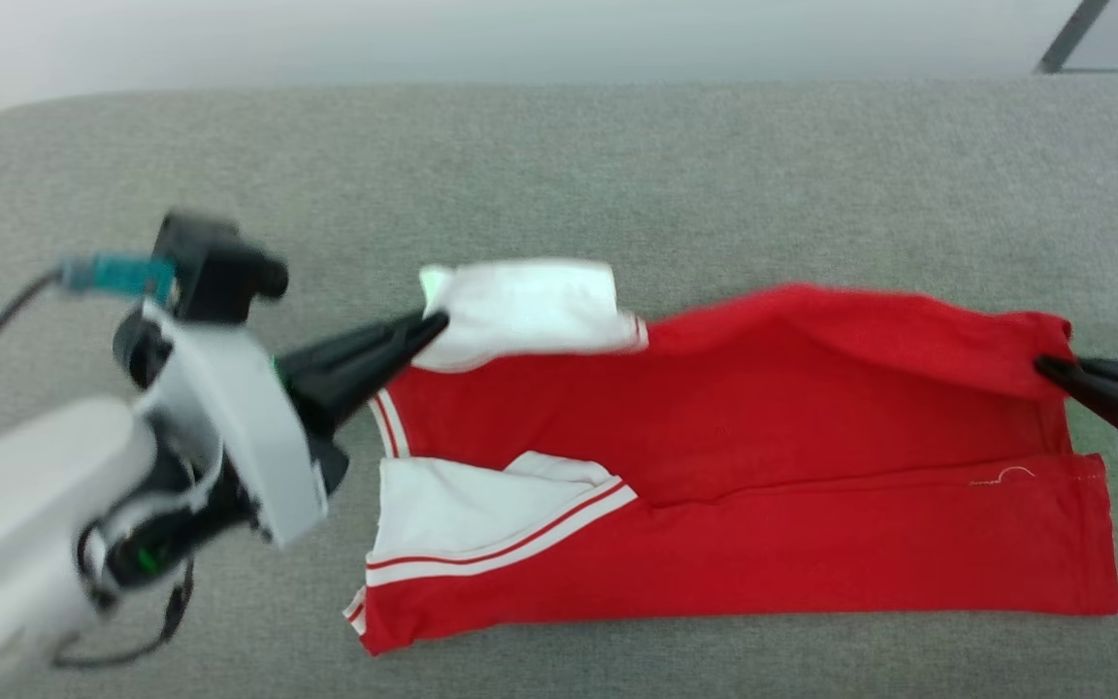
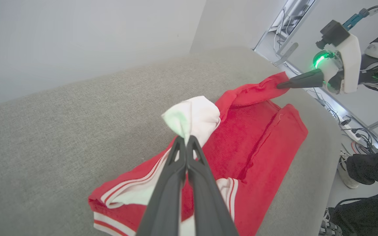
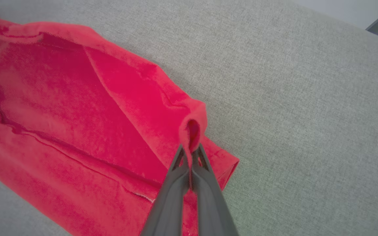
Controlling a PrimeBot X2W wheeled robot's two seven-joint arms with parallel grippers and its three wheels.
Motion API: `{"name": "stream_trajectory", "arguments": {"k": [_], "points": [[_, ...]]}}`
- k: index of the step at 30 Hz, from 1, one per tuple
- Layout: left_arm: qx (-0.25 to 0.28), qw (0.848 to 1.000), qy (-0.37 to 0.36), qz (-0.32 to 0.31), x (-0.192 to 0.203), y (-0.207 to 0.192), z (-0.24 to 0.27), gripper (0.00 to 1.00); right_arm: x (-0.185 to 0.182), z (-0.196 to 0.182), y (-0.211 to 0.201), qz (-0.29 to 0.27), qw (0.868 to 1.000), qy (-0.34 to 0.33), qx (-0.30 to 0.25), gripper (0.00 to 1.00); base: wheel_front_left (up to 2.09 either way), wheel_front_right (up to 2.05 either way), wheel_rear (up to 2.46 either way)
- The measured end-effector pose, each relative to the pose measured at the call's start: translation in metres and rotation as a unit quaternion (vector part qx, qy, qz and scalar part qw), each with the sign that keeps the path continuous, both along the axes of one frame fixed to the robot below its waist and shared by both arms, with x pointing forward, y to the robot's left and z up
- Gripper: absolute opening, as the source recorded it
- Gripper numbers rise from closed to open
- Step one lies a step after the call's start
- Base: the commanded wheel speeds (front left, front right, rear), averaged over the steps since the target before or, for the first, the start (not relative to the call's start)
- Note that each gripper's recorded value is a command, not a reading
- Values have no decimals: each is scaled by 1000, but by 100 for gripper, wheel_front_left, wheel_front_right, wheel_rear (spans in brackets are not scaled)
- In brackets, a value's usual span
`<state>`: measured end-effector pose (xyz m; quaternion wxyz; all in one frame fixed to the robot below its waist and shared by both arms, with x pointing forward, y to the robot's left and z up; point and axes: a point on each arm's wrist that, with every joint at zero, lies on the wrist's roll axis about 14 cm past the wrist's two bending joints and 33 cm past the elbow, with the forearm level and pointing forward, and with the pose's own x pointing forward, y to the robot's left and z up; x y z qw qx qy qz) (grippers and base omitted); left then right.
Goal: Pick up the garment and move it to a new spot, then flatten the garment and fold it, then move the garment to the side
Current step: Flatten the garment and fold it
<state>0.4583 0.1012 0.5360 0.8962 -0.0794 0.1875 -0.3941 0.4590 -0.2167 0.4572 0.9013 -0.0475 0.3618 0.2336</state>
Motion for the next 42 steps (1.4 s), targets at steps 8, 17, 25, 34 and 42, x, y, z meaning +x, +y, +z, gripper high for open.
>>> {"name": "stream_trajectory", "arguments": {"k": [8,17,25,34,42], "points": [[-36,999,13,39,-48,29,-17,0,-22,-2,-10,-7,1000,4,10,0,0,0,0],[-51,994,68,62,-81,36,-51,0,-41,-24,-22,-25,999,38,20,0,0,0,0],[-50,989,110,83,-91,33,-89,0,-51,-53,-19,-42,996,73,33,0,0,0,0],[-26,987,125,92,-94,35,-117,0,-52,-60,-15,-52,995,69,42,0,0,0,0],[-48,988,101,109,-86,34,-101,88,-43,-43,-10,-65,995,19,67,100,0,0,0]]}}
